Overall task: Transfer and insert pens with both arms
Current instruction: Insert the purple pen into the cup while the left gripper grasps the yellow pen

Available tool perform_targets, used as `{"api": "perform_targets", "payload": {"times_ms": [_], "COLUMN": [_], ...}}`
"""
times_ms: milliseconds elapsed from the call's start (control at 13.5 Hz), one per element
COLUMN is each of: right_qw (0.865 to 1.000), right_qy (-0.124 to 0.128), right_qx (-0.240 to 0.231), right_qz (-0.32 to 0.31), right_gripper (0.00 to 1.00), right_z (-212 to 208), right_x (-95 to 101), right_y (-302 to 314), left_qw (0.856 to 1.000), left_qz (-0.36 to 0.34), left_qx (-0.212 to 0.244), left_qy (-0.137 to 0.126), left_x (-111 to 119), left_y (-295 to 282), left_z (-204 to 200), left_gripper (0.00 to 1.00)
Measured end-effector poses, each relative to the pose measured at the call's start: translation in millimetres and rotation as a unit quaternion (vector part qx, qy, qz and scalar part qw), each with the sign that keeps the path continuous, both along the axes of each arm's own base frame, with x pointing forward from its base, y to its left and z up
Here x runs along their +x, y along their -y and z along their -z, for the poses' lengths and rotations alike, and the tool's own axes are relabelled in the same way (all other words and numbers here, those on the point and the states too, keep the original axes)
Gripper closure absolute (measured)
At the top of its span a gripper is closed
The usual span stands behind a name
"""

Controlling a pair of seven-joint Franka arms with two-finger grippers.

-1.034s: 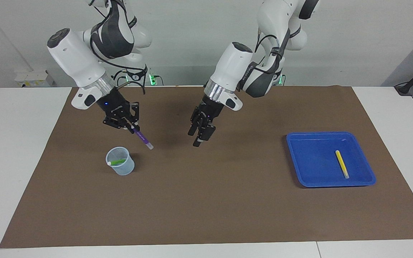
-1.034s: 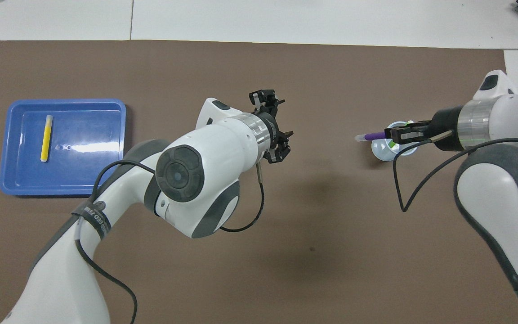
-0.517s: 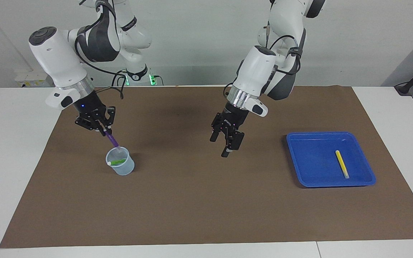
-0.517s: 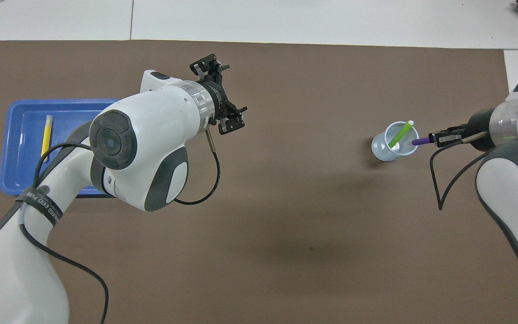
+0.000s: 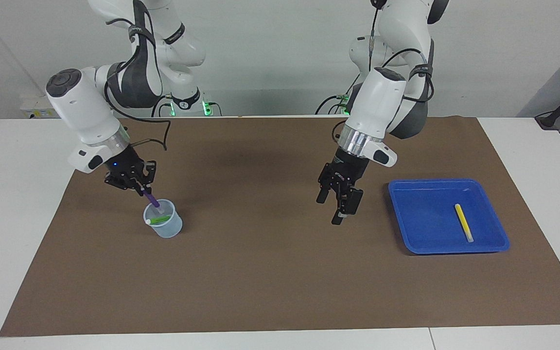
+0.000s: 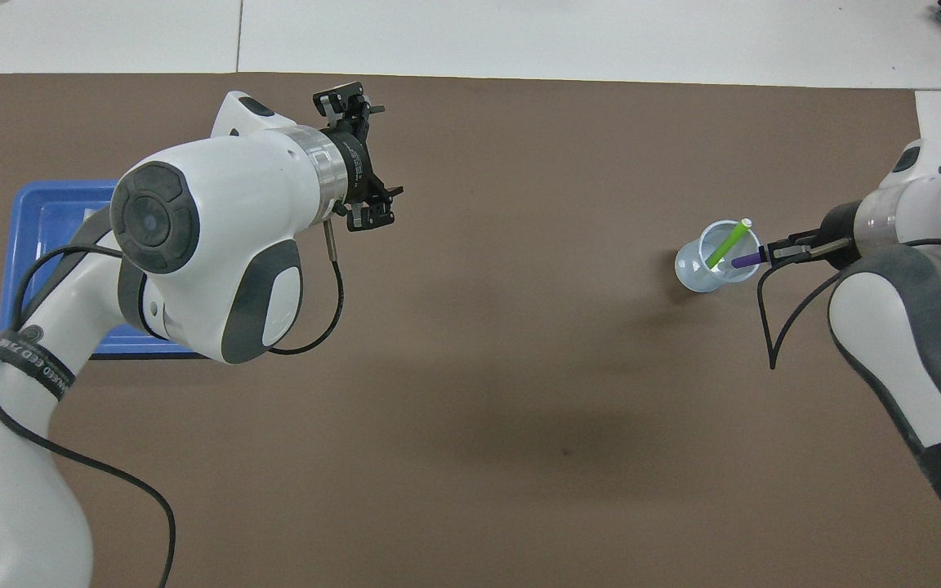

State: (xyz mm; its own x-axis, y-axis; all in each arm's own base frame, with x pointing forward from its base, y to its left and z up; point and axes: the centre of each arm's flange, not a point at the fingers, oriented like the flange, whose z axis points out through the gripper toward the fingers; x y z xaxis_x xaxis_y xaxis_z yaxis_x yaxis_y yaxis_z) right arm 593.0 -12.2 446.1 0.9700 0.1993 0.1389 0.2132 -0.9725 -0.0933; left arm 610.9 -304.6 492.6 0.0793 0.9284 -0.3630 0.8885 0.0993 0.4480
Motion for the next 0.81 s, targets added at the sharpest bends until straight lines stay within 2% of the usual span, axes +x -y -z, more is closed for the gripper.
{"api": "perform_targets", "payload": {"times_ms": [74,222,369,517,738,812], "right_qw": [1.000,1.000,1.000,1.000,1.000,1.000], "right_qy": [0.002,0.001,0.002,0.008,-0.006,-0.005], "right_qx": [0.000,0.001,0.001,0.000,-0.002,-0.004], "right_qz": [0.001,0.002,0.004,0.010,0.009,-0.002], "right_gripper": [0.74,0.52,0.27,0.02,0.00,0.00], "right_z": [6,10,9,0,-30,-44], "right_x": [2.7,4.3,4.6,4.1,-11.6,-18.1], "right_y": [1,2,3,11,21,19], "left_qw": [0.999,0.992,0.975,0.958,0.933,0.920], "left_qz": [0.027,0.100,0.170,0.222,0.292,0.325], "left_qx": [0.022,0.082,0.140,0.175,0.203,0.213], "left_qy": [-0.004,-0.018,-0.034,-0.043,-0.053,-0.053], "left_x": [-1,2,12,21,19,18], "left_y": [-2,-23,-74,-124,-149,-157], "left_z": [3,11,16,18,19,21], "left_gripper": [0.00,0.00,0.00,0.00,0.00,0.00]}}
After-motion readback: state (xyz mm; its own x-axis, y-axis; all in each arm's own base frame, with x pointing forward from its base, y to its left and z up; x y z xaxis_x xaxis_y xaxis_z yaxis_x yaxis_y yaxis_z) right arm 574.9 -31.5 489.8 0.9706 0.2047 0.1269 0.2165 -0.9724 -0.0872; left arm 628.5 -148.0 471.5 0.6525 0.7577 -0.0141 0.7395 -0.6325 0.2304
